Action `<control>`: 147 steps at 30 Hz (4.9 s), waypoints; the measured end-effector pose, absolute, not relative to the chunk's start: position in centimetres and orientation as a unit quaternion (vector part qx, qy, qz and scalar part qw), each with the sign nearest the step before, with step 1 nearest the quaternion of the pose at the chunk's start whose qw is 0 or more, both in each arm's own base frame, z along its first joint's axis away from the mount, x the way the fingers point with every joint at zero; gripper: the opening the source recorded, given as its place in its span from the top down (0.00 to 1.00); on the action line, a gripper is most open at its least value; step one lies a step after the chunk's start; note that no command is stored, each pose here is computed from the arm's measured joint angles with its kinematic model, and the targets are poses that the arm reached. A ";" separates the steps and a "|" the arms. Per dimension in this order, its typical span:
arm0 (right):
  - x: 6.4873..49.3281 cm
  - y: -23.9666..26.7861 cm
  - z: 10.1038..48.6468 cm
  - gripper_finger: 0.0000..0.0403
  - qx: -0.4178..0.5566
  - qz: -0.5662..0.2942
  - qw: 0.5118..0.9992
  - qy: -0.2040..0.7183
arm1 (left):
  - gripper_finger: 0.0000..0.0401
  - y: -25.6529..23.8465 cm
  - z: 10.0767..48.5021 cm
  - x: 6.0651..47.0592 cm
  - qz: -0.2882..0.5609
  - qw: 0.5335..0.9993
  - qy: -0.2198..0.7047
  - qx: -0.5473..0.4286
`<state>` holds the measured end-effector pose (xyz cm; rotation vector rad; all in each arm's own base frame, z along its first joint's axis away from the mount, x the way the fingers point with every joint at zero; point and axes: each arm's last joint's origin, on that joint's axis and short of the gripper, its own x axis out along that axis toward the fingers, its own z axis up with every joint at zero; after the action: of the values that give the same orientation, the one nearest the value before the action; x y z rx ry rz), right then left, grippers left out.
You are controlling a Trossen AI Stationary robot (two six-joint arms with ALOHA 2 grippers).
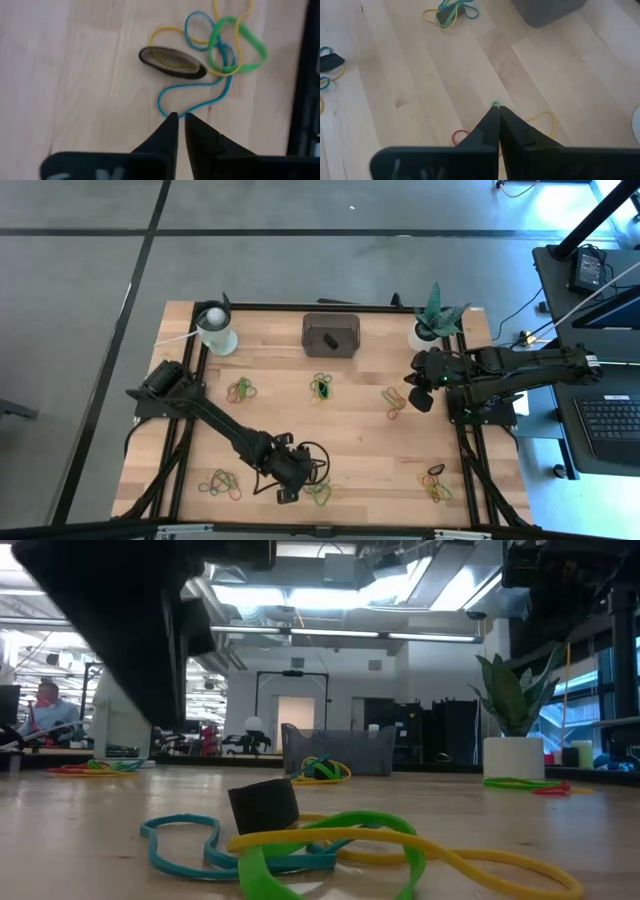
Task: Pick and place rubber bands into bin
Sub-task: Put the blue rubber band into the bin
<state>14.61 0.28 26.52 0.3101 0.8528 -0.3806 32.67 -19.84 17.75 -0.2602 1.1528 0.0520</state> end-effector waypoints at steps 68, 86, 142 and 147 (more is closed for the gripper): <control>14.6 0.3 26.5 0.98 0.151 -0.185 0.881 0.408 | 0.73 -20.2 14.4 33.0 0.074 0.826 0.552 -0.088; 14.7 0.3 26.6 0.98 0.153 -0.184 0.883 0.404 | 0.99 -21.2 12.9 33.1 0.036 0.813 0.574 -0.088; 15.1 0.3 26.9 0.98 0.165 -0.182 0.892 0.380 | 0.99 -9.0 27.7 35.5 0.098 0.941 0.321 -0.048; 15.1 0.3 26.9 0.98 0.200 -0.197 0.885 0.373 | 0.99 -3.7 27.6 36.5 0.129 0.934 0.328 -0.053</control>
<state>15.10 0.31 26.91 0.4158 0.7751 -0.4095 36.52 -3.68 27.64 -0.1077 0.6705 0.2644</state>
